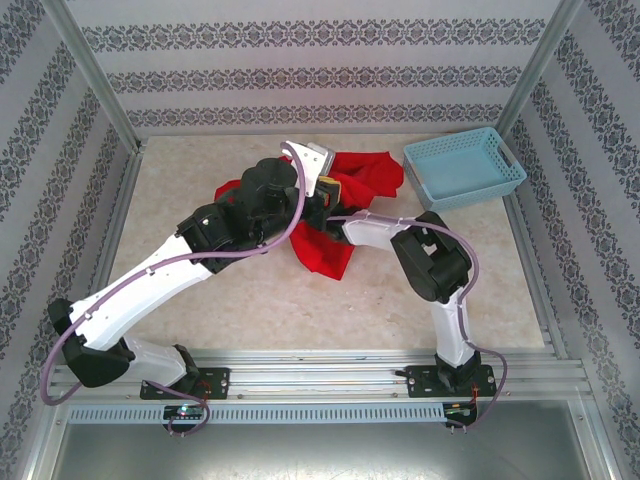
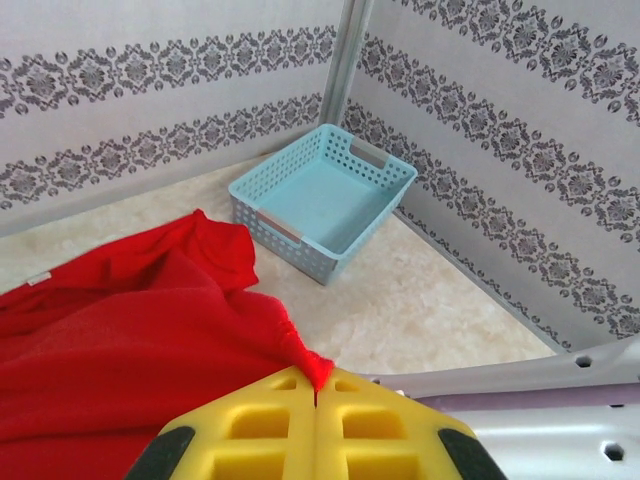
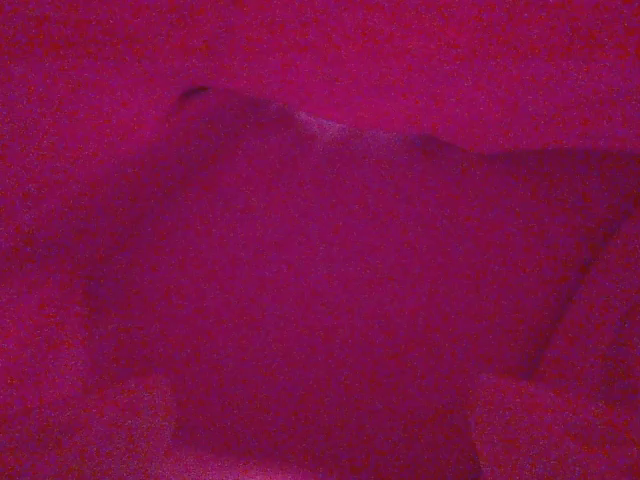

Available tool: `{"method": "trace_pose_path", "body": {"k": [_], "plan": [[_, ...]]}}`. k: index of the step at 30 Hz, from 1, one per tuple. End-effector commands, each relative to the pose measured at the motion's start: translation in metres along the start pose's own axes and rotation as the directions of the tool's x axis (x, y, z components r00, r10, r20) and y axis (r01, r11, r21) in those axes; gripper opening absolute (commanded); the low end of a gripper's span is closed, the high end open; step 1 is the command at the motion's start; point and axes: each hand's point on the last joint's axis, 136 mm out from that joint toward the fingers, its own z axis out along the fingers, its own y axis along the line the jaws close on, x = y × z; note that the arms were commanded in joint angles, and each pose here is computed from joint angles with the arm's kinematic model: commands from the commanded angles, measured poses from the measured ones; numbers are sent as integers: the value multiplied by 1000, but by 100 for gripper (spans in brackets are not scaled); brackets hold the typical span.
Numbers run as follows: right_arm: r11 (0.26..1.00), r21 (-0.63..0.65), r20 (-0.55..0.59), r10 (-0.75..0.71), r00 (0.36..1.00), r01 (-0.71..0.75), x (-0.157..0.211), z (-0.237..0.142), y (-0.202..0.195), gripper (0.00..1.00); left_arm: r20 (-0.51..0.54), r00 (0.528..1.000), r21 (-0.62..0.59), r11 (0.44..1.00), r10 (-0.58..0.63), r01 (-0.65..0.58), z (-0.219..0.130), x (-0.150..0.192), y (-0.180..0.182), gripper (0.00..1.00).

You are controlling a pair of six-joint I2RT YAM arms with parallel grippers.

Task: Fold the inside-out t-shirt
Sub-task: Turn the T-shirt inside out at the center of the table.

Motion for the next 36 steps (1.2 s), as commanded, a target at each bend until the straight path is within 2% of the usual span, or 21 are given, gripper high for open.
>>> {"method": "trace_pose_path", "body": {"k": [1, 6, 10, 12, 14, 16, 18, 24, 28, 32, 36], "plan": [[993, 97, -121, 84, 989, -72, 22, 10, -30, 77, 126, 992, -14, 1000, 5, -3, -28, -34, -1, 0], [982, 156, -204, 135, 970, -104, 32, 15, -46, 77, 173, 985, -35, 999, 8, -2, -40, -41, 5, 0], [986, 141, -198, 119, 973, -92, 36, 6, -44, 77, 161, 986, -210, 977, 50, -15, -42, -39, 35, 0], [993, 79, -175, 101, 979, -88, 37, 1, -38, 77, 155, 985, -266, 964, 68, -25, -43, -38, 46, 0], [997, -37, -147, 59, 987, -65, 36, -8, -23, 77, 139, 988, -308, 951, 71, -26, -42, -37, 56, 0], [998, -59, -111, 31, 993, -38, 36, -18, -22, 78, 109, 991, -329, 944, 74, -34, -37, -33, 63, 0], [998, -7, -106, 54, 993, -55, 36, -20, -35, 78, 99, 992, -303, 952, 76, -43, -34, -31, 58, 0], [979, 144, -181, 170, 969, -145, 41, -4, -70, 78, 107, 993, -123, 991, 58, -44, -32, -34, 27, 0], [972, 202, -270, 170, 948, -117, 47, 10, -66, 84, 111, 992, -99, 994, 56, -45, -36, -39, 23, 0], [966, 237, -321, 177, 930, -102, 49, 22, -62, 85, 137, 990, -58, 998, 40, -32, -41, -47, 15, 0], [971, 226, -363, 161, 918, -81, 51, 31, -54, 83, 139, 989, -96, 995, 49, -36, -39, -50, 21, 0]]}}
